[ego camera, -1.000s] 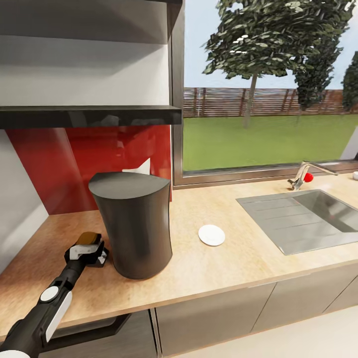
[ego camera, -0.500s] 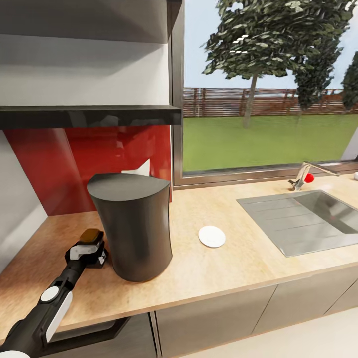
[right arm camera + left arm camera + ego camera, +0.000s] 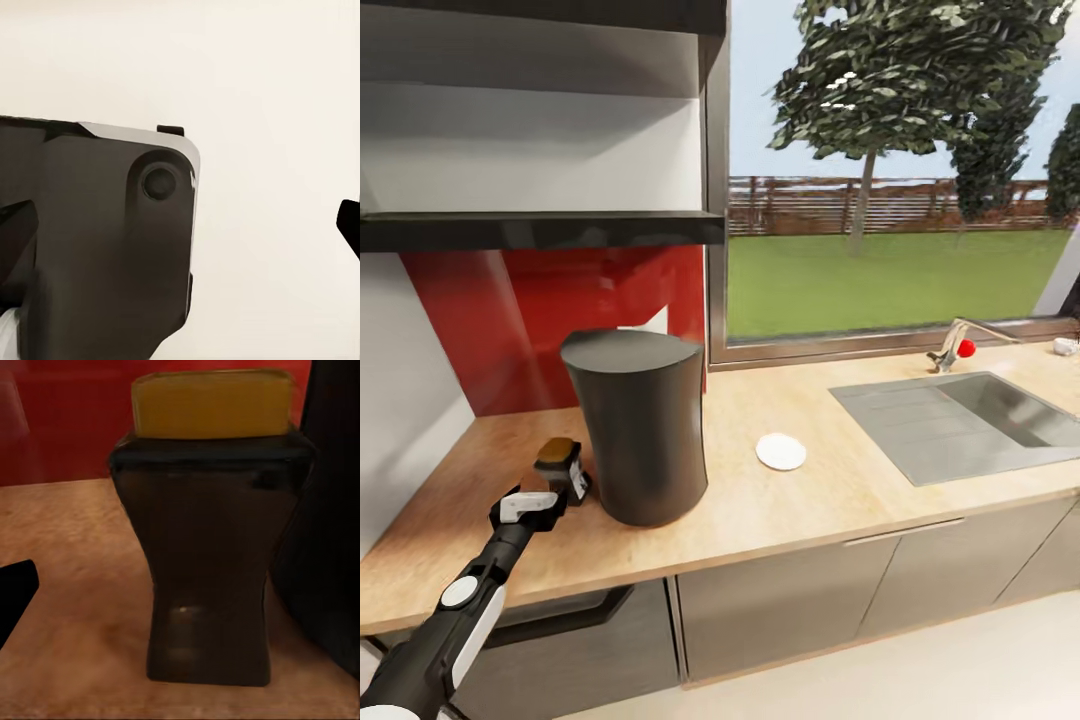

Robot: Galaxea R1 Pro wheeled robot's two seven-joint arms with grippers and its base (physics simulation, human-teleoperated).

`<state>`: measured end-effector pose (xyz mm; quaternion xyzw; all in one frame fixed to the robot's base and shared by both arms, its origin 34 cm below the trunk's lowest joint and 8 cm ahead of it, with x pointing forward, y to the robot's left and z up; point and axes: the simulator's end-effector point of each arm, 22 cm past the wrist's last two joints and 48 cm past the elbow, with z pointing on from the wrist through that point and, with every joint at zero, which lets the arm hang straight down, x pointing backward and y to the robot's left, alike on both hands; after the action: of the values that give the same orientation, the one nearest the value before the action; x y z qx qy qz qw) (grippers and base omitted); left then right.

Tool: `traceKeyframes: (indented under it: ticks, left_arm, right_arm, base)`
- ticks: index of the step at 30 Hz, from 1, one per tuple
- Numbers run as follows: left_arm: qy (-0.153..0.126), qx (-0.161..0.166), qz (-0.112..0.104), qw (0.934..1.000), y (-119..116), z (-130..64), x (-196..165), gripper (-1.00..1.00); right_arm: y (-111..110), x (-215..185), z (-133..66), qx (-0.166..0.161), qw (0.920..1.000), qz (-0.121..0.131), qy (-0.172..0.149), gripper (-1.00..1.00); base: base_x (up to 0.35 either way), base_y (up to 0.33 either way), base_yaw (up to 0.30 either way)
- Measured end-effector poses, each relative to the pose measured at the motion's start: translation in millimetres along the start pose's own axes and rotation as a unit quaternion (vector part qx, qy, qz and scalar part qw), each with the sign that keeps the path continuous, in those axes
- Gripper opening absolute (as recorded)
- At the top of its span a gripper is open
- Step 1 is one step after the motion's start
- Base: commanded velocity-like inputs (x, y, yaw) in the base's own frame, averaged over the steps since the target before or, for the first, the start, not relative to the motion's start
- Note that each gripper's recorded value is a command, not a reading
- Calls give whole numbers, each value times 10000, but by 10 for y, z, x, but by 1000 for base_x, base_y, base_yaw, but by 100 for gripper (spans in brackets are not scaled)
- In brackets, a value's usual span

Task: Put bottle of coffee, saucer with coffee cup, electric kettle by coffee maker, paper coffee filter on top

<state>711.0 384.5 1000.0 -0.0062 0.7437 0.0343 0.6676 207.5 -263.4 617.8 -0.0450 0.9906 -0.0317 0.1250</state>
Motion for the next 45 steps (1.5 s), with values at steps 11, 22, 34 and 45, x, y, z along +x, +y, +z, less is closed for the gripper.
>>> traceKeyframes:
  ticks: [11, 22, 34, 45]
  left_arm:
    - [9, 7, 4, 10000, -3, -2, 6, 100]
    - [184, 270, -6, 9995, -146, -247, 287, 100]
    - [648, 2138, -99, 9747, -880, -1325, 1053, 100]
    - [2334, 1788, -320, 9553, -550, -2561, 2602, 100]
  right_arm:
    - [1, -1, 0, -1, 10000, 1, 0, 100]
    - [1, 0, -2, -1, 10000, 0, -4, 100]
    - [9, -1, -2, -6, 10000, 1, -4, 100]
    - [13, -2, -2, -9, 10000, -3, -5, 100]
  base:
    - [-338, 0, 0]
    - [-116, 0, 0]
    - [-1, 0, 0]
    - [0, 0, 0]
